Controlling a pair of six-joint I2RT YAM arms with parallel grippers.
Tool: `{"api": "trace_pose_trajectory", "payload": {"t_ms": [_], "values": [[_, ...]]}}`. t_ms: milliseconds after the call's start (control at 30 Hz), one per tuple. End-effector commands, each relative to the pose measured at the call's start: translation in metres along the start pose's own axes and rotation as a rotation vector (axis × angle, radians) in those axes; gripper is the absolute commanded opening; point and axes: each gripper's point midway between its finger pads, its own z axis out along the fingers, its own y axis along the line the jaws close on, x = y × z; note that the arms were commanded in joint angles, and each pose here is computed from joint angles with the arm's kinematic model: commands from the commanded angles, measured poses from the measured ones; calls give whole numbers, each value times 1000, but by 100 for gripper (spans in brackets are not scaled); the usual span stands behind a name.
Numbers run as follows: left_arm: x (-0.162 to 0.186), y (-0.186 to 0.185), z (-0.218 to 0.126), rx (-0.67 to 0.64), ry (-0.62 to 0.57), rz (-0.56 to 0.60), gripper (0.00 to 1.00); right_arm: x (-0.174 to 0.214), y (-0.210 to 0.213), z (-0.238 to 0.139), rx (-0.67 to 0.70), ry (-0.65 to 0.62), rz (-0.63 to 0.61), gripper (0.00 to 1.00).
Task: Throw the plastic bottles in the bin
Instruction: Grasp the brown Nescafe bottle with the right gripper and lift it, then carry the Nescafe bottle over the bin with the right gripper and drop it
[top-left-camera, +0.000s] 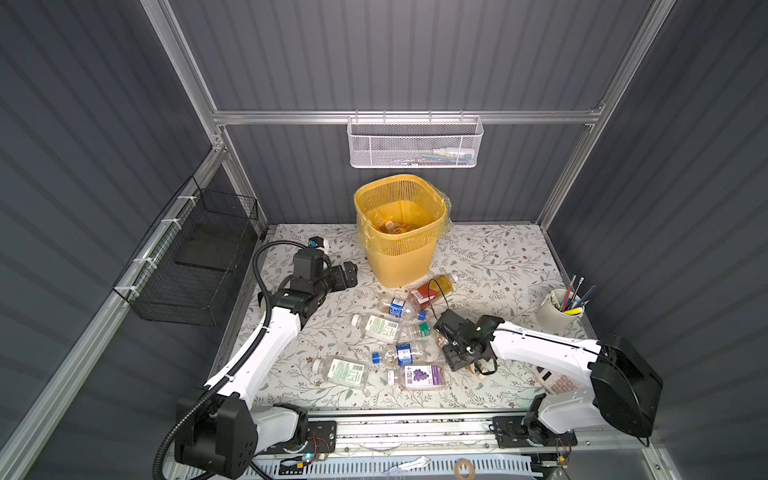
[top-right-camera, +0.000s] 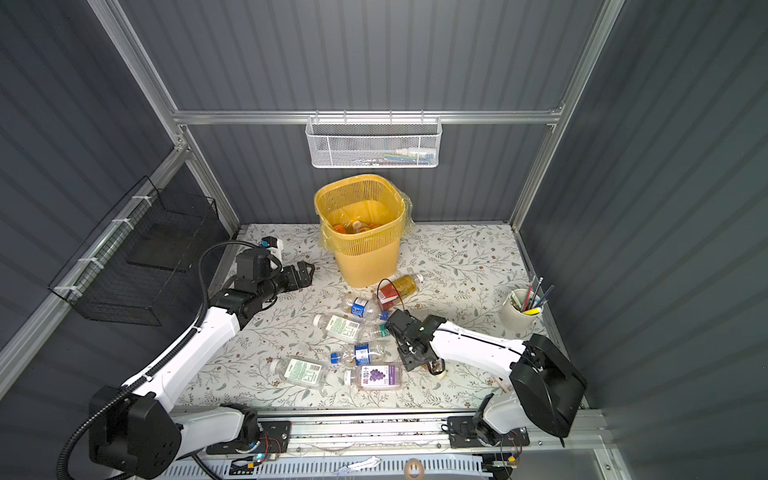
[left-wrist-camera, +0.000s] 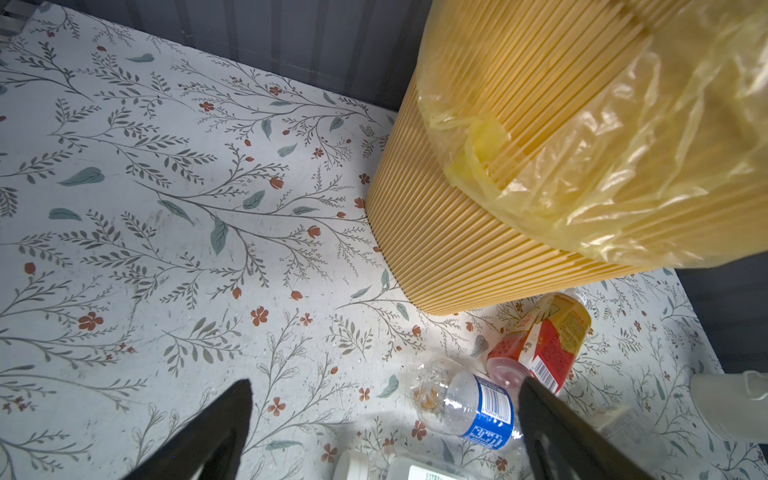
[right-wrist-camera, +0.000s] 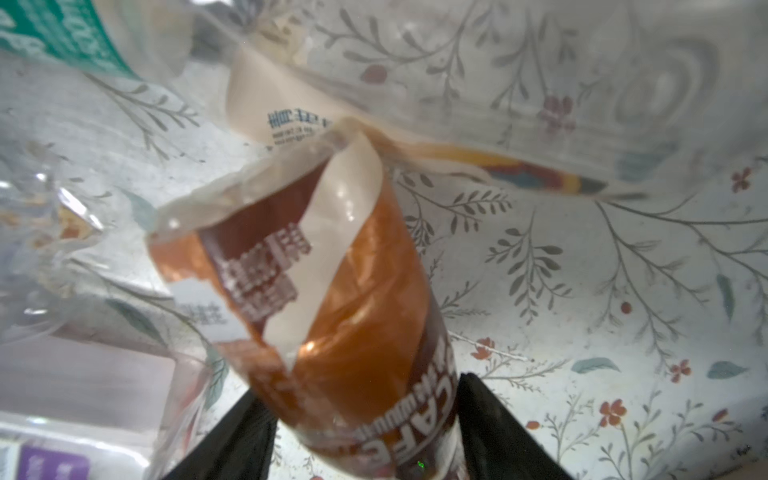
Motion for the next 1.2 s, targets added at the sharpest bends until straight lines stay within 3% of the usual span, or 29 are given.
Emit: {"api": "trace_pose_trajectory", "payload": {"t_ms": [0,100,233,333,467,700,767,900,1033,1167], "values": [[1,-5,1,16,15,13,100,-3,-2,4,1,29,26,67],[0,-4,1,9,16,15,100,-6,2,9,-21,46,36,67],[1,-2,2,1,18,14,100,-17,7,10,-33,35,35,81],[1,-2,3,0,21,12,100,-26,9,11,-29,23,35,81],[1,-2,3,-2,22,14,100,-28,9,15,-29,31,42,74],[0,0,2,-13,21,20,100,-23,3,9,-24,20,62,51],[0,0,3,-14,22,20,100,-26,0,2,-29,-3,72,51],[3,5,4,-36,30,13,100,-39,-6,-27,-48,-105,115,51],[11,27,1,-151,39,-12,100,-59,-28,-70,-49,-260,217,52],[18,35,1,-183,46,-14,100,-93,-64,-134,-157,-515,388,51]]}}
